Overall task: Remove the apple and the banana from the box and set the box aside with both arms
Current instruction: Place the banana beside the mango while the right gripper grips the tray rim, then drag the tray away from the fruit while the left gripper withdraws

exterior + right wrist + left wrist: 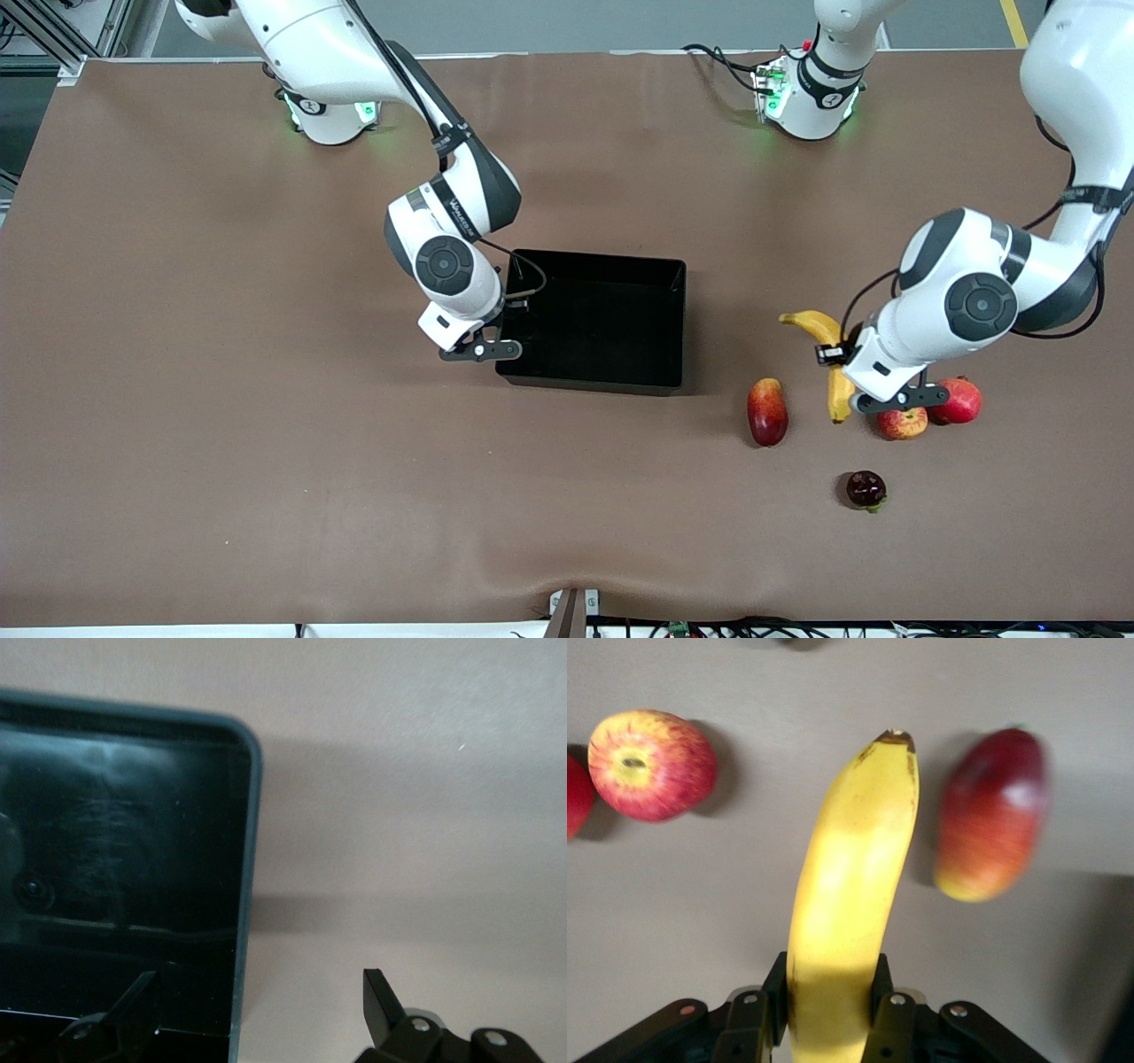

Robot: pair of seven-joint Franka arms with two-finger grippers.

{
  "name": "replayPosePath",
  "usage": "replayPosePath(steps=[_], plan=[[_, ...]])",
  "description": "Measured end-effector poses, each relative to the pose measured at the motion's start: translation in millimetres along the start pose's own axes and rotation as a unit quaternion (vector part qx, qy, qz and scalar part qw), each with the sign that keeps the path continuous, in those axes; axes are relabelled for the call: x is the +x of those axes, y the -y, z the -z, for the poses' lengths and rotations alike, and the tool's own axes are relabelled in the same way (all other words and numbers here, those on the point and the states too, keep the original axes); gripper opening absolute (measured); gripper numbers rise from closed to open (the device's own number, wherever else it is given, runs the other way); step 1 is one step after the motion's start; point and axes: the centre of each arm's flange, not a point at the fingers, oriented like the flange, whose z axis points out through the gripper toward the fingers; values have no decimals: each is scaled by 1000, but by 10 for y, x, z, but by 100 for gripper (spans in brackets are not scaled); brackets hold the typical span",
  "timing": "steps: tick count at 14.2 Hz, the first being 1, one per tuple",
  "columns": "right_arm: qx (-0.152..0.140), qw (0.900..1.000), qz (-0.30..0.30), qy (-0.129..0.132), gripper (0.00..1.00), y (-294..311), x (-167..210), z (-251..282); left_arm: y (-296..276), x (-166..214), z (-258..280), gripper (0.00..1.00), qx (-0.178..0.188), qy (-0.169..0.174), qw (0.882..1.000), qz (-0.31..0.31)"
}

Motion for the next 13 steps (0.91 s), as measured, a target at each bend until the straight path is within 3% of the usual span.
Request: replayPosePath(steps=[4,6,10,12,13], plan=[[-7,1000,3,6,95,144,-99,-135,163,160,-620,38,-6,-14,1000,-17],[-7,1000,2,6,77,142,-97,-138,179,214,-801,38,-6,-21,999,-26],[-7,1000,-5,2,31,79,-44,-115,135,284,-1031,39,6,-31,999,-40],[-1,1000,-14,-6,9,5,35,-19,85,288,-1044,54,5,-33,998,-44],[4,1000,-21,-14,5,-54,93,90,75,293,-1033,65,5,-34,998,-44]])
